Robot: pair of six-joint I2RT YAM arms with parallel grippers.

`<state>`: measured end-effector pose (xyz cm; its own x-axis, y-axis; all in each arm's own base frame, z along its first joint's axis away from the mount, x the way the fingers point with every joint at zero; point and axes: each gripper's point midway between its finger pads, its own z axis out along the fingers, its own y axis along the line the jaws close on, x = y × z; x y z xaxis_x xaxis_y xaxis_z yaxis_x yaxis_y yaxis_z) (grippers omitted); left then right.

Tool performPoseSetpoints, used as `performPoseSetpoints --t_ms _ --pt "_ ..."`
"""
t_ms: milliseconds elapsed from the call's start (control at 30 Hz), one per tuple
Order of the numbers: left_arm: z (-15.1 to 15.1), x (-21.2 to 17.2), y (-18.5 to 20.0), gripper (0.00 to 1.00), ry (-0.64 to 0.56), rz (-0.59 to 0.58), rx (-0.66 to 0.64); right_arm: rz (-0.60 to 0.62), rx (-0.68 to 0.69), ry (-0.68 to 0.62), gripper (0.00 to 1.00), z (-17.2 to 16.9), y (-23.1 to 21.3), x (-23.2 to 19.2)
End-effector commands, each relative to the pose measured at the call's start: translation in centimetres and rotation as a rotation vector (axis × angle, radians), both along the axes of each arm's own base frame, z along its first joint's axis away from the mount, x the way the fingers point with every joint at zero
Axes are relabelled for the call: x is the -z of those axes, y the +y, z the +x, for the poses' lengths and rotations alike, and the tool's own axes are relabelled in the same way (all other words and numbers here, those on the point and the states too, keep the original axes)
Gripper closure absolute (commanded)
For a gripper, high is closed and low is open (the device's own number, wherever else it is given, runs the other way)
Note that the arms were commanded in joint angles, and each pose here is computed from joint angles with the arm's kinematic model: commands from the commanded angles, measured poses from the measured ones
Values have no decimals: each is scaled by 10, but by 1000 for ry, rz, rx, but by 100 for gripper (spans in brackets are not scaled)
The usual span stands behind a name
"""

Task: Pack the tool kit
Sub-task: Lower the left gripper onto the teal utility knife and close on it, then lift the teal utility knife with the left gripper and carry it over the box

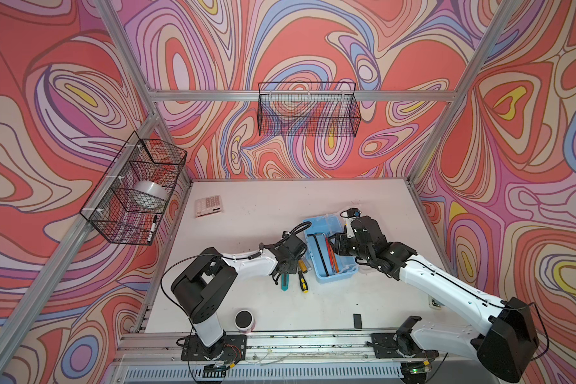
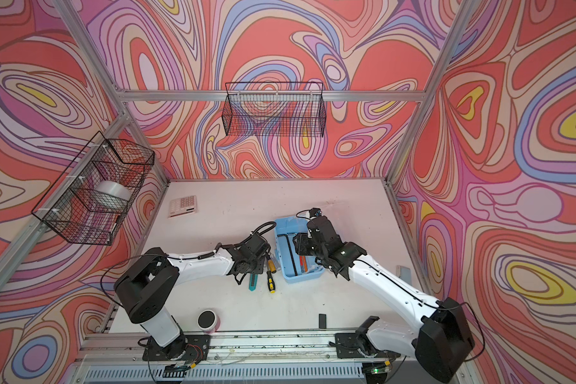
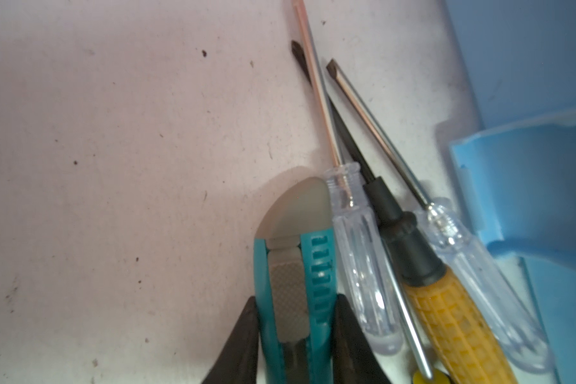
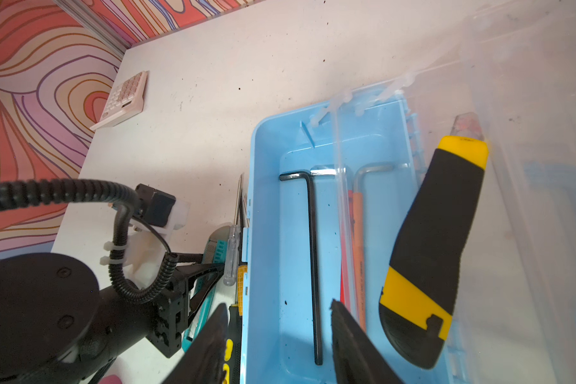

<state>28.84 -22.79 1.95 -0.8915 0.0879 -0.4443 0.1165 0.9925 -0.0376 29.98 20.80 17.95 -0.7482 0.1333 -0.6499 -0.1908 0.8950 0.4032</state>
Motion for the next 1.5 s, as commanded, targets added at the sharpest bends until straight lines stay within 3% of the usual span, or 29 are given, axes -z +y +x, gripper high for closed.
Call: performPoseSetpoints --t_ms 0,300,600,800,1000,1100,1200,1467 --pt "-5 5 5 76 25 41 13 -10 12 1 50 1 -1 5" --pt "0 -20 14 79 -21 34 5 0 21 -9 50 1 -3 2" --pt "1 -56 23 79 -46 -109 -39 22 23 -12 50 2 0 -1" --pt "0 -109 -10 79 -78 -389 -27 64 32 -42 50 1 -1 -16" --pt "14 -167 -78 82 -108 -733 29 104 71 -139 49 -1 -13 -54" --pt "20 -174 -86 80 -96 -681 43 61 104 -170 49 -2 -26 -64" --pt "28 -174 -64 69 -167 -563 6 48 120 -192 50 -6 -34 -69" --pt "23 -136 -31 50 -143 -394 -78 43 -2 -129 47 -7 -11 -53"
